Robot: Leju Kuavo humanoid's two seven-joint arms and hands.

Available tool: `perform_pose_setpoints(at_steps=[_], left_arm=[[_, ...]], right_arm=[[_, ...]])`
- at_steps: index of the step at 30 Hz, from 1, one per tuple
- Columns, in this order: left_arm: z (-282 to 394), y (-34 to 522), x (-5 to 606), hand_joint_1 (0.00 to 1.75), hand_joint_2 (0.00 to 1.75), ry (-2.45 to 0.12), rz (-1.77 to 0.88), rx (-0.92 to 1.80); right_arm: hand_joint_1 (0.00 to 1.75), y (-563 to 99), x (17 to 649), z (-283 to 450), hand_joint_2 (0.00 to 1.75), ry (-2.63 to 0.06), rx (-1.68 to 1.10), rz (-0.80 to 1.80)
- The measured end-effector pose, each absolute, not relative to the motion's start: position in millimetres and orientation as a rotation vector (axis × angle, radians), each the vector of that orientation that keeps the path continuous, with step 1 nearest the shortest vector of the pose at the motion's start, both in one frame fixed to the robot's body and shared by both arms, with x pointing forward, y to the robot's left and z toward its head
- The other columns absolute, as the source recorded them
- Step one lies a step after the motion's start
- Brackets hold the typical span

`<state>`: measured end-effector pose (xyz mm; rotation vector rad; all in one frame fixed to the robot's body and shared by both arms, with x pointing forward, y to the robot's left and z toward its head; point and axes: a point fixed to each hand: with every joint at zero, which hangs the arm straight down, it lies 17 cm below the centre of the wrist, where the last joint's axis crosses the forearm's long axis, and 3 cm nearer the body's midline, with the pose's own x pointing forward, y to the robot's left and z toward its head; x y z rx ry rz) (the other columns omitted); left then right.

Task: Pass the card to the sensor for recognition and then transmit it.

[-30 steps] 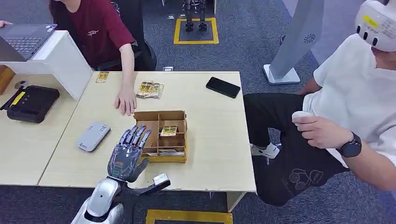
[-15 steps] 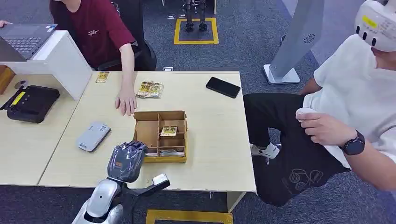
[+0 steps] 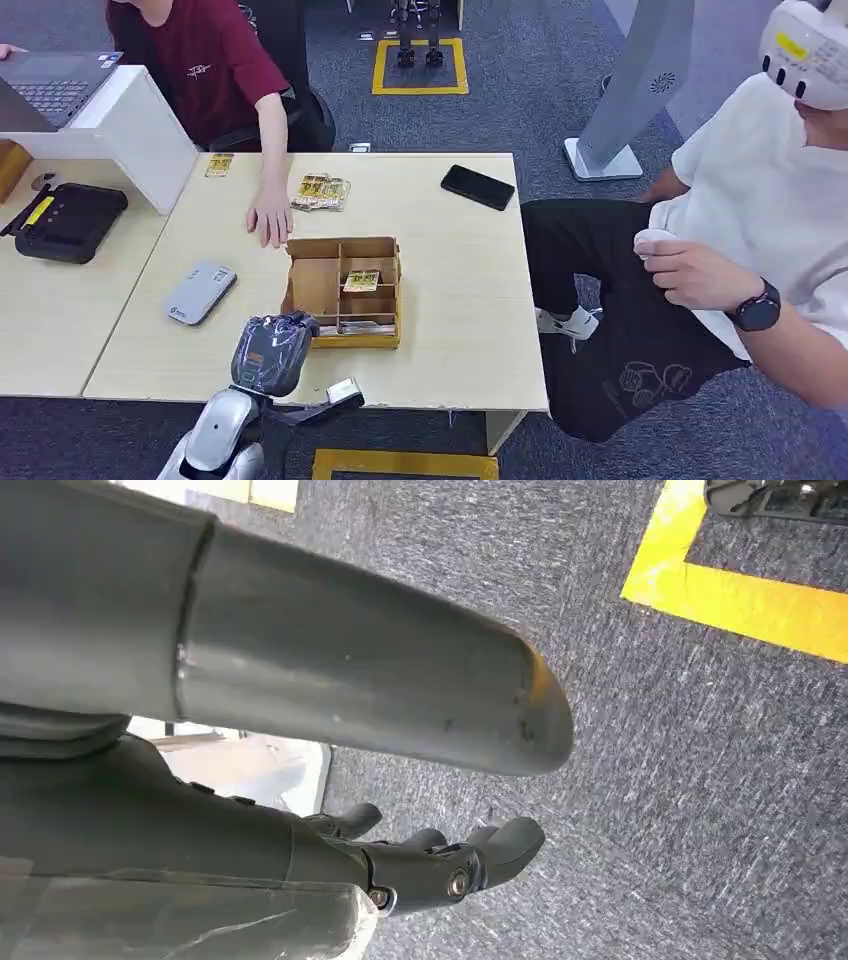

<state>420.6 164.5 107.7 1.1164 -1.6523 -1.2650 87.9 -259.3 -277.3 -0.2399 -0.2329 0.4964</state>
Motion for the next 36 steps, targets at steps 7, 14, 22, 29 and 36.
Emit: perform_pose_setpoints(at_steps=[7,14,22,29,36], left_arm=[[107.5,164.9,420.5,1.75,1.75,-1.653,-1.26,1.112],[108.8,164.8,420.1,0.0,1.75,-1.662,-1.248,1.107],[127.3,158.0,417.5,0.0,1.75,-1.724,-1.18,1.094],[149.6,155.1,417.6,0.0,1.75,-1.772,-1.136,1.112],[151.3,154.9,417.0,0.0,1.75,-1.775,-1.135,1.115]], right_arm=[[0.0,-259.3,87.9,-277.3,0.0,-0.233,-0.24,0.499],[0.0,-259.3,87.8,-277.3,0.0,-0.233,-0.24,0.5],[0.0,-259.1,87.9,-277.3,0.0,-0.233,-0.241,0.509],[0.0,-259.3,87.9,-277.3,0.0,-0.23,-0.241,0.509],[0.0,-259.3,88.5,-277.2,0.0,-0.231,-0.241,0.509]])
